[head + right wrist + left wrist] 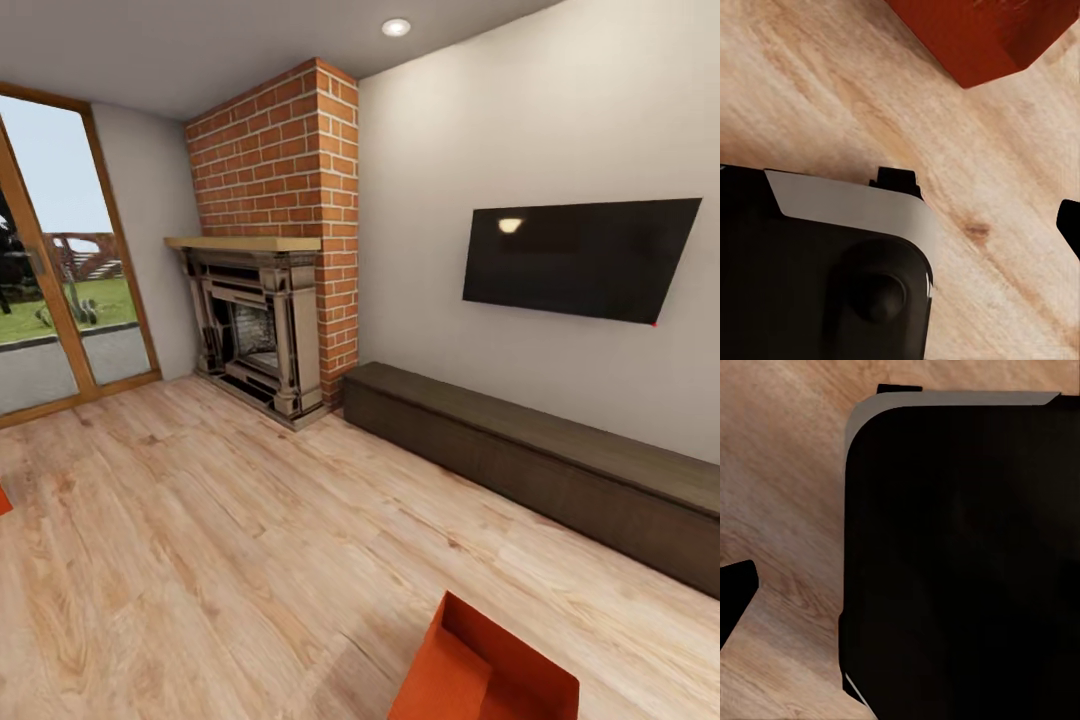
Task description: Move the two storage containers from the living room to the garage. In the garage, place one container on the floor and stack the other container on top of it (either order is fine).
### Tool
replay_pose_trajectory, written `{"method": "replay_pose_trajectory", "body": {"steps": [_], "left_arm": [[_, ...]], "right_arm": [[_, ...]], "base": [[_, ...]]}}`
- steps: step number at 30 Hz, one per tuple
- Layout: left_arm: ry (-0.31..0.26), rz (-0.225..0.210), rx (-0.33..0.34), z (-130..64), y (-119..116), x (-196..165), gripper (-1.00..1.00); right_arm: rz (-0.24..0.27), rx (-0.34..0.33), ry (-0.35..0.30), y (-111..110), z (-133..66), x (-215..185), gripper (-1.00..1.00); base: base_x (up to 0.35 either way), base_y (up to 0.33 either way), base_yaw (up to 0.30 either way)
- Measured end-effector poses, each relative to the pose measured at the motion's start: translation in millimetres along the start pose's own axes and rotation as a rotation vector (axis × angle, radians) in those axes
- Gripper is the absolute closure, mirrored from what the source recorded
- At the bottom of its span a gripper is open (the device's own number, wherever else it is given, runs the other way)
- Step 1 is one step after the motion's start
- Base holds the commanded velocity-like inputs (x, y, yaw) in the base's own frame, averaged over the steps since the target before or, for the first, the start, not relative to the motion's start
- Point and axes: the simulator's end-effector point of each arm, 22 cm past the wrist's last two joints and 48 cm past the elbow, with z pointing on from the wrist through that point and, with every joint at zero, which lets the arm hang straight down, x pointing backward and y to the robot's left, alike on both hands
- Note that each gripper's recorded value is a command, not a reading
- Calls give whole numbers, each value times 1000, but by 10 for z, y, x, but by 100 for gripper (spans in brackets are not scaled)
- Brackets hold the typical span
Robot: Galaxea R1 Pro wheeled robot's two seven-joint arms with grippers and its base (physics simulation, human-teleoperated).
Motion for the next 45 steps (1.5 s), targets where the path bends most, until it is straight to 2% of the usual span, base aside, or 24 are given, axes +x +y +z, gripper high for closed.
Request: {"method": "replay_pose_trajectory", "body": {"steps": [14,45], "left_arm": [[0,0,-1,1,2,-1,-100],[1,0,-1,1,2,-1,-100]], "right_arm": [[0,-4,-3,9,1,-7,-100],[0,-4,-2,9,2,-7,-100]], "base": [[247,184,-211],[6,3,-242]]}}
